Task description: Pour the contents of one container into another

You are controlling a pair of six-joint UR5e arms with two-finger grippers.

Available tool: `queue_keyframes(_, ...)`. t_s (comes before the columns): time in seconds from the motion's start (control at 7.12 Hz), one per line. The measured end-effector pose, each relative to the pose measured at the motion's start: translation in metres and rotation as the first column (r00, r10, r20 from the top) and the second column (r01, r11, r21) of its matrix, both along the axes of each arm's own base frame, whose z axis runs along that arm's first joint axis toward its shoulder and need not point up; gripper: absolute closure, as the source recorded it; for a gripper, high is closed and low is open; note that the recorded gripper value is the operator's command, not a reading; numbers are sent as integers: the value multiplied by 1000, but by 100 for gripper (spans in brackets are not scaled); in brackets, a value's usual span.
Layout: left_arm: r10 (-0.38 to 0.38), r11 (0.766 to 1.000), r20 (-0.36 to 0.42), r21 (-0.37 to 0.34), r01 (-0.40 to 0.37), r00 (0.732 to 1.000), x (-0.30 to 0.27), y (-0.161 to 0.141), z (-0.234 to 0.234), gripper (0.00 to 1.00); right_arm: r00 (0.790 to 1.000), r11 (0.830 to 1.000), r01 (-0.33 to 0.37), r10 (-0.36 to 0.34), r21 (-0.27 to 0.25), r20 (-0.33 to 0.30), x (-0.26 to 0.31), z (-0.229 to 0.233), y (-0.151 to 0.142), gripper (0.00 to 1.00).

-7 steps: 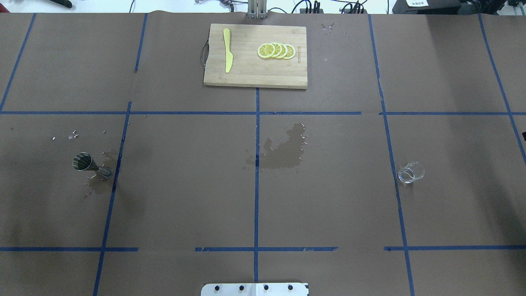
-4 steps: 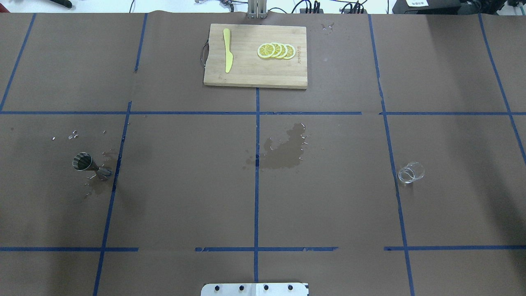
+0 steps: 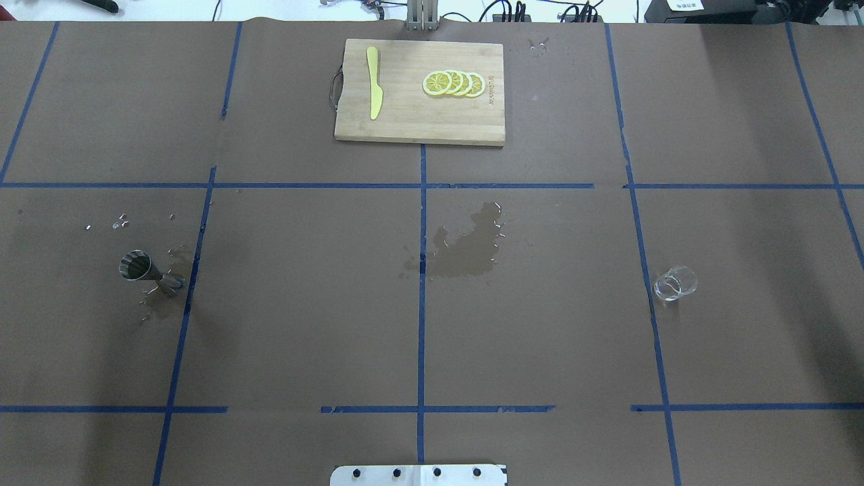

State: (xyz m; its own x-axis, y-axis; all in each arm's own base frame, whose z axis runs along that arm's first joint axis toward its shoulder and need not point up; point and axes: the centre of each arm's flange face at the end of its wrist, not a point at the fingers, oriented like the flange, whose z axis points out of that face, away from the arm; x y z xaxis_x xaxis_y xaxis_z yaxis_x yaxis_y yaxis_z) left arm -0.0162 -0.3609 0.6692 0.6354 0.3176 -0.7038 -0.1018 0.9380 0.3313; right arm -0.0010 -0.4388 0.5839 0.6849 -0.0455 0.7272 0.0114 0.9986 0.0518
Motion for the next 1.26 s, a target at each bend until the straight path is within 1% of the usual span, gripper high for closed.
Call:
queue_keyframes(0.28, -6, 1000, -1, -1, 6, 1000, -1, 3, 2, 0, 1000, 1000, -5, 4, -23, -25, 2, 15, 1, 0)
queue_keyframes(0.42, -8, 1000, 5, 12, 8, 1000, -2, 7, 6, 0, 1000, 1000, -6, 5, -29, -29, 2, 19, 2, 0)
queue_keyframes(0.56, -8, 1000, 11, 12, 8, 1000, -3, 10, 13, 0, 1000, 999, -6, 5, -39, -29, 2, 24, 2, 0)
queue_keyframes(0.7, -4, 1000, 14, 1, 4, 1000, -1, 10, 21, 0, 1000, 998, -5, 4, -60, -27, 2, 35, 4, 0)
queue_keyframes(0.84, 3, 1000, 18, -27, -2, 1000, 2, -2, 18, 0, 1000, 996, -5, 4, -84, -15, 4, 47, 5, 0)
queue_keyframes(0.98, 7, 997, 26, -75, -5, 1000, 6, -24, 2, 0, 1000, 996, -8, 8, -93, 2, 6, 51, 6, 0)
queue_keyframes(1.12, 7, 994, 36, -108, -4, 999, 8, -45, -20, 0, 1000, 995, -10, 11, -96, 8, 7, 52, 5, 0)
queue_keyframes(1.26, 7, 993, 44, -118, -2, 999, 8, -55, -32, 0, 1000, 995, -9, 10, -97, 10, 8, 54, 5, 0)
